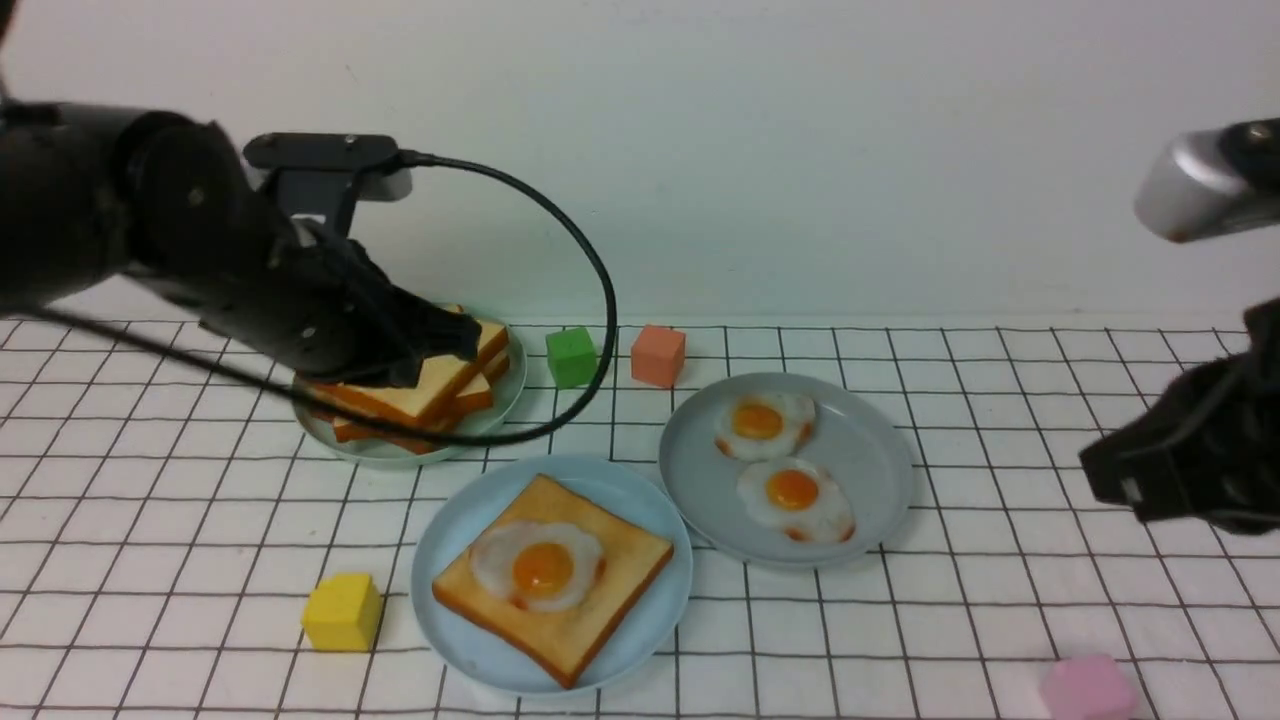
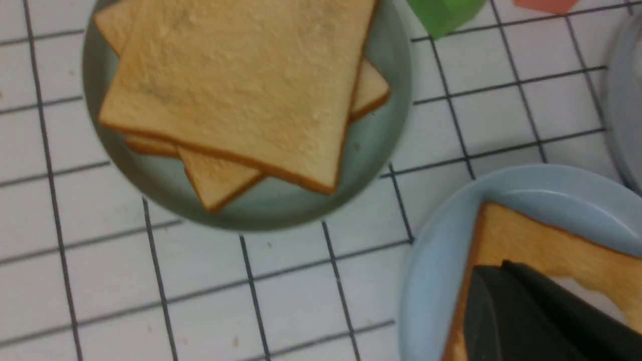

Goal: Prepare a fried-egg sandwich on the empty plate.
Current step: Use the left arm to grab a slice of bread

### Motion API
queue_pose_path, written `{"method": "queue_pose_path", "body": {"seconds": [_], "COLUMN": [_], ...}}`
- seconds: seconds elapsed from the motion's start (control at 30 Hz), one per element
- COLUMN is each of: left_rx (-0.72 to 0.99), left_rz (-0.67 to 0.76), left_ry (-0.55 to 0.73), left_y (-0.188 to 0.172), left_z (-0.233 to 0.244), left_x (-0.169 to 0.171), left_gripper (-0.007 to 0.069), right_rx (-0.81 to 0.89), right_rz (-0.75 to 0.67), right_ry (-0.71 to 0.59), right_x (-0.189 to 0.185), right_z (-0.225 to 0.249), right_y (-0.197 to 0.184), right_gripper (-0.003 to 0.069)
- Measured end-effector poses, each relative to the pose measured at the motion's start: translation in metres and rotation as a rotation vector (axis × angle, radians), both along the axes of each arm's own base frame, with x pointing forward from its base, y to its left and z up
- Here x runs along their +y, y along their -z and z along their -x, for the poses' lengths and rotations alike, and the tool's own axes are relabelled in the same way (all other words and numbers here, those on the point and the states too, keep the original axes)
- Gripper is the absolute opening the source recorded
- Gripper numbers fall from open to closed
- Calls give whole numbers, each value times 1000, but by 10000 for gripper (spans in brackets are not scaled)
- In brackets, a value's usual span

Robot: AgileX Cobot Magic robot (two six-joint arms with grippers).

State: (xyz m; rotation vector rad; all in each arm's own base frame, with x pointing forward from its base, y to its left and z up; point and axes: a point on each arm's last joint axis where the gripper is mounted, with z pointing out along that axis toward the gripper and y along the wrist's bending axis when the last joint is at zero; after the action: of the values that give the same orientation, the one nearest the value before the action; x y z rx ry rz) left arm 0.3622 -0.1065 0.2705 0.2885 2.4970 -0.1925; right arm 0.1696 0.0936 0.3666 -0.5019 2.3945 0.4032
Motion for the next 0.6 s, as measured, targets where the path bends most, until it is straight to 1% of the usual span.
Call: {"method": "queue_pose_path", "body": {"seconds": [0.07, 0.1, 0.17, 0.23, 0.3, 0.37, 0.43, 0.47, 0.5, 0.6], "left_rx": [41, 35, 92, 112, 129, 147, 136, 133, 118, 92], "left_rz": [-50, -52, -86, -116, -139, -176, -185, -186, -187, -183], "left_ry": [44, 47, 73, 88, 94, 100, 99, 99, 98, 97], "left_y": [14, 11, 31, 39, 43, 44, 38, 37, 32, 29], "left_z": [-26, -27, -54, -77, -86, -99, -104, -104, -106, -108], "left_x": [-5, -6, -13, -18, -20, -21, -21, -21, -21, -22], "left_gripper": [-13, -13, -4, 29, 55, 114, 165, 165, 197, 245], "right_rx": [-10, -11, -24, -28, -26, -8, 8, 10, 15, 16], "right_rz": [-5, -6, -10, -13, -13, -4, 2, 2, 4, 2], "right_ry": [0, 0, 0, 1, 1, -3, -3, -2, -1, 2], "right_x": [-3, -3, -5, -6, -6, -7, -7, -7, -7, -7], "right_z": [7, 8, 11, 13, 13, 15, 16, 16, 16, 16], "right_y": [-1, -1, -3, -4, -4, -3, -1, -1, 0, 0], "right_gripper": [6, 6, 6, 6, 6, 7, 6, 6, 6, 6]}}
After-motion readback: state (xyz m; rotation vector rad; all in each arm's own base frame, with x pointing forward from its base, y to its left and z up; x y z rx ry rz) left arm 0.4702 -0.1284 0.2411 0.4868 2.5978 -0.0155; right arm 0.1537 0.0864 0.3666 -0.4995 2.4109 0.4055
